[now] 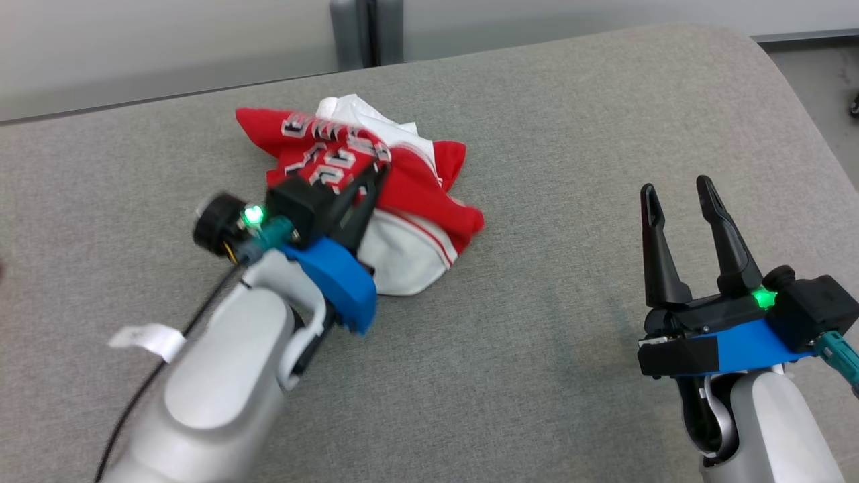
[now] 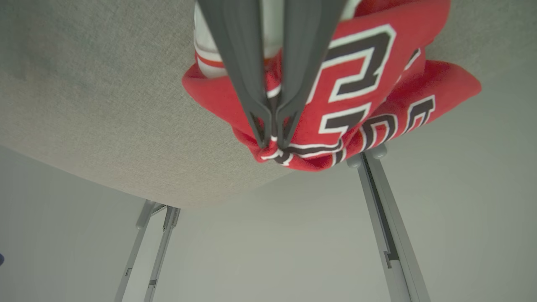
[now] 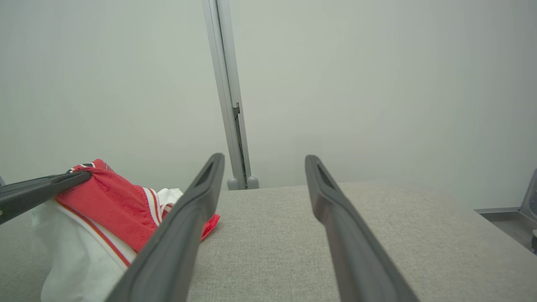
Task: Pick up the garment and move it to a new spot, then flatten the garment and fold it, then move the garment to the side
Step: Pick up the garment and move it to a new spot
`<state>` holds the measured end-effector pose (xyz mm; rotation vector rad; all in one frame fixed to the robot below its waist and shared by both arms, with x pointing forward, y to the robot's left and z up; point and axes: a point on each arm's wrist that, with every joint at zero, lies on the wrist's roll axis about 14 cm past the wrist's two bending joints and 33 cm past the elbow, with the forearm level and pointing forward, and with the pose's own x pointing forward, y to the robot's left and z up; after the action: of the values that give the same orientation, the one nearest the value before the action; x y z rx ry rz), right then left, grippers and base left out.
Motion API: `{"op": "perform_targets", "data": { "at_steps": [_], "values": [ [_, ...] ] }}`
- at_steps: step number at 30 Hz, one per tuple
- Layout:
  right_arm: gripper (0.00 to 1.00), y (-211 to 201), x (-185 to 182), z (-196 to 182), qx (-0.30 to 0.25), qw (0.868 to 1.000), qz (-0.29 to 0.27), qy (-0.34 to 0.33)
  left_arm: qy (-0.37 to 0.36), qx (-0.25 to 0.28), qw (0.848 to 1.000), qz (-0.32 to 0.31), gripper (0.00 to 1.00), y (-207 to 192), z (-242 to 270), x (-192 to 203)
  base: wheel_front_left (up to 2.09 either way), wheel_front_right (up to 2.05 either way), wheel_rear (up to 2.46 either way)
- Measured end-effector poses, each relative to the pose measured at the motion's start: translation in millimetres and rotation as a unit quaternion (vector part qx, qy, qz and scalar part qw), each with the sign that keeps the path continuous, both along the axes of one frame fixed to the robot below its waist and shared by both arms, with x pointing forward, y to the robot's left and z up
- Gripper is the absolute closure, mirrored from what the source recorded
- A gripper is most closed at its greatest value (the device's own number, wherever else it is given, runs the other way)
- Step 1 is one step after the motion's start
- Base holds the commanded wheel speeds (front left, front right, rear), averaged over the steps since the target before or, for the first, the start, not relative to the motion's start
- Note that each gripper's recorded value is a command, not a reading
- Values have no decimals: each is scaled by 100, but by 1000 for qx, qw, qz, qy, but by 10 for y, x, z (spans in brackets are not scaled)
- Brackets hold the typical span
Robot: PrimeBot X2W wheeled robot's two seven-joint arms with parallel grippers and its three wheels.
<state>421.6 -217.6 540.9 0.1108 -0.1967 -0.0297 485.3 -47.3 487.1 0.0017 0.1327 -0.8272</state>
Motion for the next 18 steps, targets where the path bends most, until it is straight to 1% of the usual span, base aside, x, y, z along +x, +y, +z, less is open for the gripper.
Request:
{"op": "perform_targets", "data": {
  "at_steps": [5,6,7,10,13,16,18],
  "values": [
    [0,78,12,-34,2,1000,11,5,48,4,999,-7,100,-25,-346,-338,0,0,0],
    [0,90,10,-38,2,1000,12,5,49,1,999,-8,62,-35,-360,-380,0,0,0],
    [0,108,10,-40,3,1000,15,6,44,-5,999,-7,0,-37,-334,-395,0,0,0],
    [0,163,9,-15,2,1000,22,2,14,-23,1000,1,0,-1,-186,-391,0,0,0],
    [0,218,-11,3,3,1000,30,0,-16,-40,999,24,0,93,-4,-342,0,0,0],
    [0,265,-48,8,3,999,36,0,-44,-45,997,54,0,258,154,-290,0,0,0],
    [0,296,-62,8,4,999,40,1,-54,-47,994,84,0,438,207,-252,0,0,0]
  ]
}}
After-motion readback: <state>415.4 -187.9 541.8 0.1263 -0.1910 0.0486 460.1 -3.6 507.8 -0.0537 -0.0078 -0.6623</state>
